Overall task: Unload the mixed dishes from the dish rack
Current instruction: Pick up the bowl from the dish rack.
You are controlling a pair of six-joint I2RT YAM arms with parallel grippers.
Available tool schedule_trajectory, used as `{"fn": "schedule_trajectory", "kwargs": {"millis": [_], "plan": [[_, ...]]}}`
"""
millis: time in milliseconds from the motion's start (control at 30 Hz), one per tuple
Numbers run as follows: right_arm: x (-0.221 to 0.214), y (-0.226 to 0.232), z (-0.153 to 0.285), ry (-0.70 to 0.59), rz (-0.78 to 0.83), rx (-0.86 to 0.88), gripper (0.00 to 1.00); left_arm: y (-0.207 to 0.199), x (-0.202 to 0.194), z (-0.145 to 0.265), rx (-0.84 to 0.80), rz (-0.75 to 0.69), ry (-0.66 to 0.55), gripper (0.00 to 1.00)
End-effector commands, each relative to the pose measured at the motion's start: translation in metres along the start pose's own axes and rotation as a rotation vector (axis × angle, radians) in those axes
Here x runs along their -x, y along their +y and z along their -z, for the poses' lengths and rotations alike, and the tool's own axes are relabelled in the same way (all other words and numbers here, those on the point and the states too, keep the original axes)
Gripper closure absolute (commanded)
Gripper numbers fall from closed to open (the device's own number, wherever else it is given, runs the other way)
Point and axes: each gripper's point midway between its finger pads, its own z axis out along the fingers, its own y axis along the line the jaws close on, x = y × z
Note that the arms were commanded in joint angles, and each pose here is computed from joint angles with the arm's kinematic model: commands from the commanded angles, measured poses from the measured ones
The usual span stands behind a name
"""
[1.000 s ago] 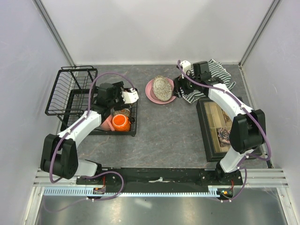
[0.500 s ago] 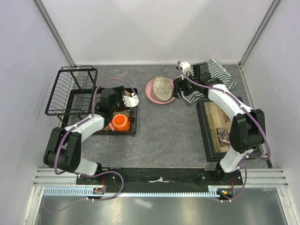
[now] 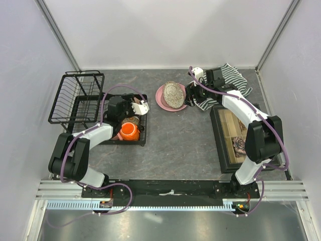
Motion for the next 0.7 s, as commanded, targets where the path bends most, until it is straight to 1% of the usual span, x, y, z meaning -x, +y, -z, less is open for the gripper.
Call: {"fn": "schedule_trajectory", "kwargs": {"millis": [0,267,333,500,667], "plan": [[-0.001,0.000,-0.004,-0.009,0.005,0.017,0.24,0.013,0.008,0.000,0.057,-0.006,-0.033,0.24],[-0.007,-0.002,-0.009,0.007,-0.003,0.023,0.25,0.015,0.011,0.000,0.067,0.005,-0.047,0.34],[-0.008,-0.003,-0.010,0.008,-0.004,0.022,0.25,0.012,0.009,-0.001,0.060,0.008,-0.044,0.37],[-0.010,-0.002,-0.011,0.013,-0.004,0.025,0.26,0.005,0.007,-0.005,0.051,0.013,-0.042,0.42],[-0.011,-0.004,-0.012,0.016,-0.012,0.024,0.26,0.005,0.007,-0.004,0.067,0.026,-0.046,0.53]]}}
